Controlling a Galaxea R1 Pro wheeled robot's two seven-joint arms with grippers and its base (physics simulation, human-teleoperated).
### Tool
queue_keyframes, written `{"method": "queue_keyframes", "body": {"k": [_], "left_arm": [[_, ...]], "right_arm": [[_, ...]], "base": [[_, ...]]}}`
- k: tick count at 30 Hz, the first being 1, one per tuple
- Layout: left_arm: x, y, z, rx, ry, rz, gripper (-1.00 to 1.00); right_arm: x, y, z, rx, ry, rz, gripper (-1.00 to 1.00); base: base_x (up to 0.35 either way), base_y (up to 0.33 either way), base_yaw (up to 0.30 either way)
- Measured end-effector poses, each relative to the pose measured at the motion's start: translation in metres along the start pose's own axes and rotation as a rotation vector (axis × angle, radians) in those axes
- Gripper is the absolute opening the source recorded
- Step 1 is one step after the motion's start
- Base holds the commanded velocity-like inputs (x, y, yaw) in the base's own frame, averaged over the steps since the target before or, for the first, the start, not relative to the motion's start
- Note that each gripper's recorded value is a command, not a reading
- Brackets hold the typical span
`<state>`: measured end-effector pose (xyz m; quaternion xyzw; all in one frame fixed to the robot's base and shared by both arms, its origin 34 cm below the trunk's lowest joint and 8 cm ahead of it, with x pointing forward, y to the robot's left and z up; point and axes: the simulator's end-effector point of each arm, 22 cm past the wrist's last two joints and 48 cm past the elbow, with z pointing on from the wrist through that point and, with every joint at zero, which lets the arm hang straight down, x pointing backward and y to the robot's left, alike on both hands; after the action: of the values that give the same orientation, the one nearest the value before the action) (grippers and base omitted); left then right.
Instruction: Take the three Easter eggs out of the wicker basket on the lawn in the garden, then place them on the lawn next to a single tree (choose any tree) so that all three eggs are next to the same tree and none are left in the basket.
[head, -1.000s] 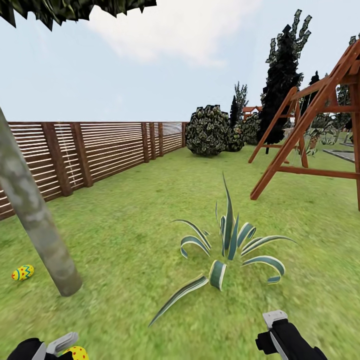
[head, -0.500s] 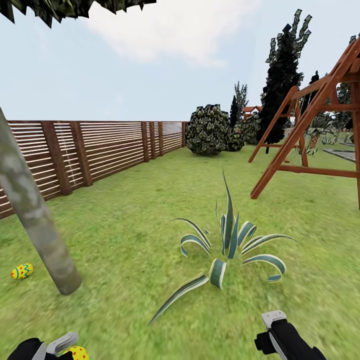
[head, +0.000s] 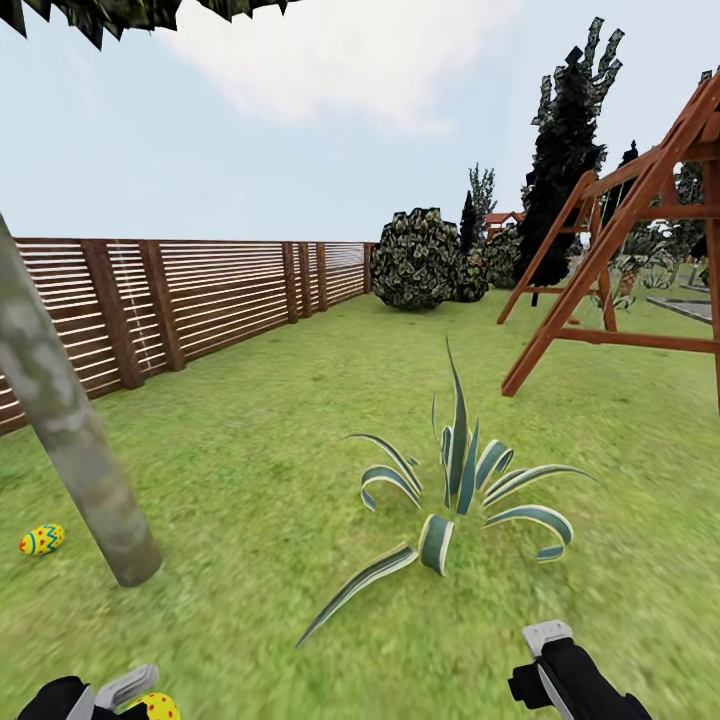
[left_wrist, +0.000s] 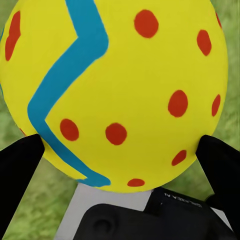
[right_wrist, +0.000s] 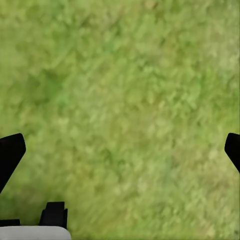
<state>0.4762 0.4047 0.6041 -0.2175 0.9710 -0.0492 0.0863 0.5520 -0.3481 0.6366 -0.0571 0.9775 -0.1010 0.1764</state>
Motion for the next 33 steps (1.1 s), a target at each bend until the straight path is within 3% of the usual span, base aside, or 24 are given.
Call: {"method": "queue_keyframes", "body": {"k": [27,33], "left_arm": [[0.01,0.001,0.045,0.006,0.003,0.002,-1.0],[0.014,0.0,0.057,0.01,0.006,0.003,-1.0]], "right_arm": [[0.017,0.01,0.041,0.0,0.004,-0.002,1.0],[0.021,0.012,0.05,0.0,0.0,0.001,1.0]], "base": [[0.0,0.0,0.0],[0.0,0.0,0.215]]}}
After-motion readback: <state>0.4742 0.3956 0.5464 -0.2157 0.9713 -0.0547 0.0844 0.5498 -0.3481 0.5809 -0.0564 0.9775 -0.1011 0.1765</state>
